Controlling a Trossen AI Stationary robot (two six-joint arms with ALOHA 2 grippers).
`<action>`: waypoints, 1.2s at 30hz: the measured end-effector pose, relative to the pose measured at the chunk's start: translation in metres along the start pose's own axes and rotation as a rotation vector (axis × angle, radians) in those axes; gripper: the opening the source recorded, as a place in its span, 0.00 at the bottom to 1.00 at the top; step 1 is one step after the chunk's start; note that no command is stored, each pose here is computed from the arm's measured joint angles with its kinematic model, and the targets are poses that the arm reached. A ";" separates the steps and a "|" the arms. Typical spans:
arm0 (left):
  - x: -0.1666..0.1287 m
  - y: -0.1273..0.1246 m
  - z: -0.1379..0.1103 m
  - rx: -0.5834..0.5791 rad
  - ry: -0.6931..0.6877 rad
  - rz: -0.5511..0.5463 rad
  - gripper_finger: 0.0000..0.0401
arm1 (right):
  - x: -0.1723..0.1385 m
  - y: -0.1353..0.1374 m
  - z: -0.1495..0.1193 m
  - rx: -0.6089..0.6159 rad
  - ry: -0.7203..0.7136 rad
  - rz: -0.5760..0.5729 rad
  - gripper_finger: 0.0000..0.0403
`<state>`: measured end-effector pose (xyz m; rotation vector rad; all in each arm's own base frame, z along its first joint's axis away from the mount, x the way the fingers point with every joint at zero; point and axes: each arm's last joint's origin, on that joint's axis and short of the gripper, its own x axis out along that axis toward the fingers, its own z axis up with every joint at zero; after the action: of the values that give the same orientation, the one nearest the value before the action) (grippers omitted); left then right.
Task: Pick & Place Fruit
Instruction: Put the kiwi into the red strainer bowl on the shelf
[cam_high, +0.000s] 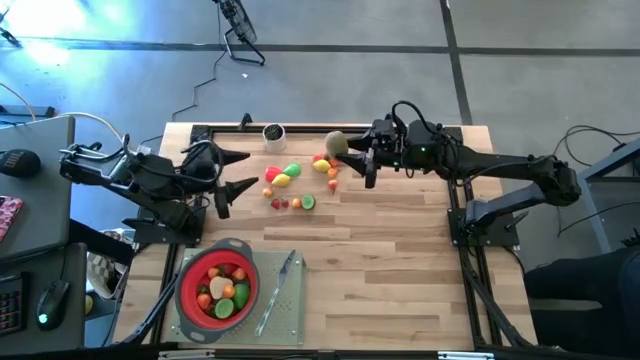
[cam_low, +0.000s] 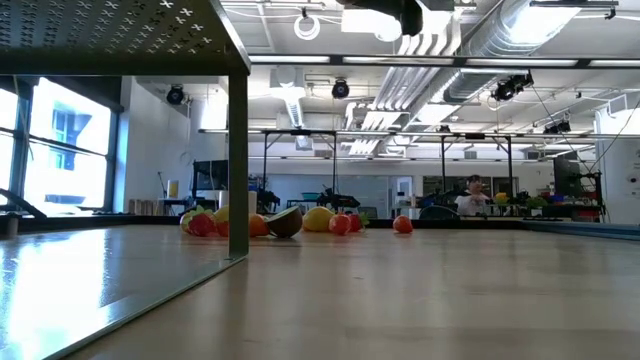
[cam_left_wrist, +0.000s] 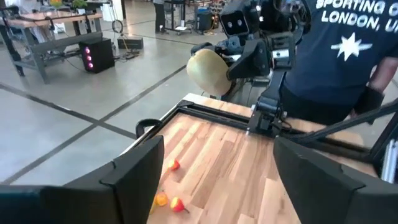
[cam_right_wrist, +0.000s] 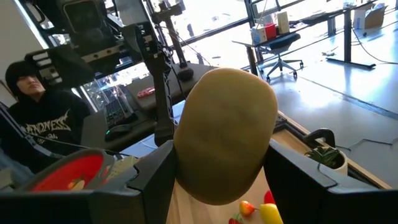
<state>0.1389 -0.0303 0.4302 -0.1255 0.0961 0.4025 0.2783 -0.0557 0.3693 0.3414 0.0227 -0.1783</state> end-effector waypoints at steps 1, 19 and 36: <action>0.001 -0.001 0.000 0.013 0.002 0.000 0.75 | 0.000 0.000 0.000 0.000 -0.001 0.001 0.53; 0.017 -0.017 0.004 -0.029 -0.058 -0.012 0.75 | -0.001 0.021 0.010 -0.039 -0.126 0.152 0.53; 0.030 -0.033 0.007 -0.065 -0.101 -0.101 0.75 | 0.006 0.057 0.003 -0.077 -0.242 0.306 0.53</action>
<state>0.1802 -0.0473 0.4372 -0.1732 -0.0226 0.3107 0.2945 -0.0053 0.3908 0.2405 -0.2601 0.0850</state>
